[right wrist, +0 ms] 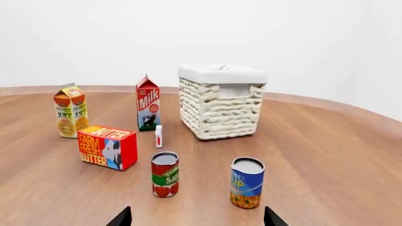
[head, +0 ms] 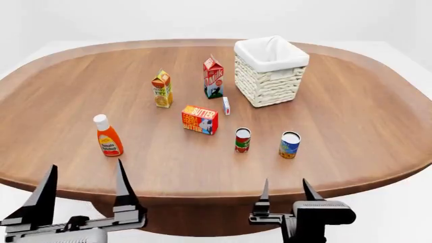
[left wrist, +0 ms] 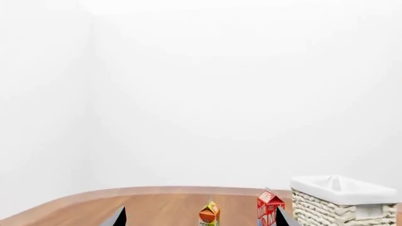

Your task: Pick up the cream cheese box and the butter, and put them in the basket.

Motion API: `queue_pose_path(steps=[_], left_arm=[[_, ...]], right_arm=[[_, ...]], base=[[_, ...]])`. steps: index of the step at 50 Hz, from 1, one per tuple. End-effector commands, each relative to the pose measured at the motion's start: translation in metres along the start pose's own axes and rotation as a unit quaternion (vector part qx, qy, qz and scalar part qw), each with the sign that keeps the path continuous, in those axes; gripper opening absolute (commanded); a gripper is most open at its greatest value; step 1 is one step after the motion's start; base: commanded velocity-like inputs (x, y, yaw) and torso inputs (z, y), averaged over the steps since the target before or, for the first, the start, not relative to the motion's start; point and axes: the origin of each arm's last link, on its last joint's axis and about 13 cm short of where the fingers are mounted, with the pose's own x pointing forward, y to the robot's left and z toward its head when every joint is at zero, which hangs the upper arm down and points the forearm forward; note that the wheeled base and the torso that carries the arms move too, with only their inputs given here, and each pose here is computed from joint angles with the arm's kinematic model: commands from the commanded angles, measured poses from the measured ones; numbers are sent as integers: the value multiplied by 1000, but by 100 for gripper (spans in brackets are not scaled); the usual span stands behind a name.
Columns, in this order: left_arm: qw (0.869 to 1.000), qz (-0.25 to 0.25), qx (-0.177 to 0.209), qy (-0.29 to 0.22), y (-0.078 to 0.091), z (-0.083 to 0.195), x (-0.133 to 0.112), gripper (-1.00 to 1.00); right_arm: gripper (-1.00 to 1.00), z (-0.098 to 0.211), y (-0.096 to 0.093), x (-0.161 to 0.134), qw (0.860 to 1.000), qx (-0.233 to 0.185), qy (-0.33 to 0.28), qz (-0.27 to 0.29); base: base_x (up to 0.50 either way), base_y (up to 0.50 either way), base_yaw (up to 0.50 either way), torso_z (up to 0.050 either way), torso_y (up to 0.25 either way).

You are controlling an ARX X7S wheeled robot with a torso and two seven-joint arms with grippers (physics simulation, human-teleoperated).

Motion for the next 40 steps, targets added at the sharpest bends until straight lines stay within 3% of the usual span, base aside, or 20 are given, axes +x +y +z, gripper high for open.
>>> queue_pose_path(steps=[1,40], left_arm=[[1000,3,-2,-4,1,1,-2,100],[1000,6,-3,-29,5,14,-10,100]], right_arm=[[100,14,-2,-5,999,-3,-37,-8],[100,64,-3,-12,992,-6,-123,-11]], base=[[0,0,0,0,0],[15,0,0,0,0]])
